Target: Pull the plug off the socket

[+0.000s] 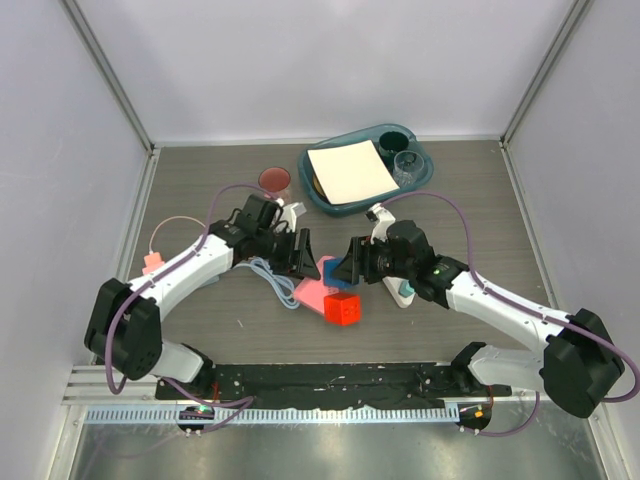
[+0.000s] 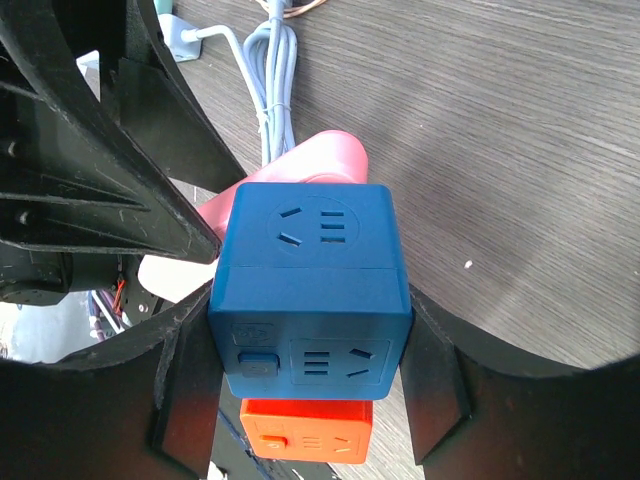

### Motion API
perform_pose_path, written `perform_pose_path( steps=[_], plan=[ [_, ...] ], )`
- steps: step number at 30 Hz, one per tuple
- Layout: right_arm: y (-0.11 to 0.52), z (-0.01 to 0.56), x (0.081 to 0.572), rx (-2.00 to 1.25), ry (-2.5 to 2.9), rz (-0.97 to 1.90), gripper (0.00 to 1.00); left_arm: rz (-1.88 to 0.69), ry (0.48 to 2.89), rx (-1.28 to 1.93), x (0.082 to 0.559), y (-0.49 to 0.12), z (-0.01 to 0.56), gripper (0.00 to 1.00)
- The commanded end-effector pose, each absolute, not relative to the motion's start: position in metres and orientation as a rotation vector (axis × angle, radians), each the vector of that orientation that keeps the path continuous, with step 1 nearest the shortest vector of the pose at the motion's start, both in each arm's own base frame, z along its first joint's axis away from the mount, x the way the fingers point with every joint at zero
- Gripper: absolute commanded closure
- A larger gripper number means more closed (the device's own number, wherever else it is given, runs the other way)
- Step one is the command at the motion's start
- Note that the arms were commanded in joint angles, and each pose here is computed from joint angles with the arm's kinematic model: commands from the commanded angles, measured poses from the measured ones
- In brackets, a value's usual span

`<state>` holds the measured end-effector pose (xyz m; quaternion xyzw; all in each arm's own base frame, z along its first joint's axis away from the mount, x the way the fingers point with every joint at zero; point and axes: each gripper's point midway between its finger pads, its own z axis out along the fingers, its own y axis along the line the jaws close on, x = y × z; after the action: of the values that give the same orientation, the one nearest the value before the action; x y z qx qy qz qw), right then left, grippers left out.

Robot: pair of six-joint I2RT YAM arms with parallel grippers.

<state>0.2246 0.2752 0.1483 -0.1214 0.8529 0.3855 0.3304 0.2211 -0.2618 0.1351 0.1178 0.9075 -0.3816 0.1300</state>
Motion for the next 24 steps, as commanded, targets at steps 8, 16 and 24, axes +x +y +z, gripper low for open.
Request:
perform_pose_path(
  steps=[8, 16, 24],
  plan=[
    [0.297, 0.214, 0.24, -0.309, 2.02, 1.14, 0.88, -1.158, 2.68, 0.402, 0.216, -0.272, 0.129, 0.57],
    [0.283, 0.227, 0.246, -0.234, 1.973, 1.084, 0.94, -0.932, 2.76, 0.325, 0.228, -0.255, 0.107, 1.0],
    [0.268, 0.245, 0.237, -0.315, 1.962, 1.029, 0.99, -0.664, 2.826, 0.237, 0.239, -0.228, 0.087, 1.0]
  ],
)
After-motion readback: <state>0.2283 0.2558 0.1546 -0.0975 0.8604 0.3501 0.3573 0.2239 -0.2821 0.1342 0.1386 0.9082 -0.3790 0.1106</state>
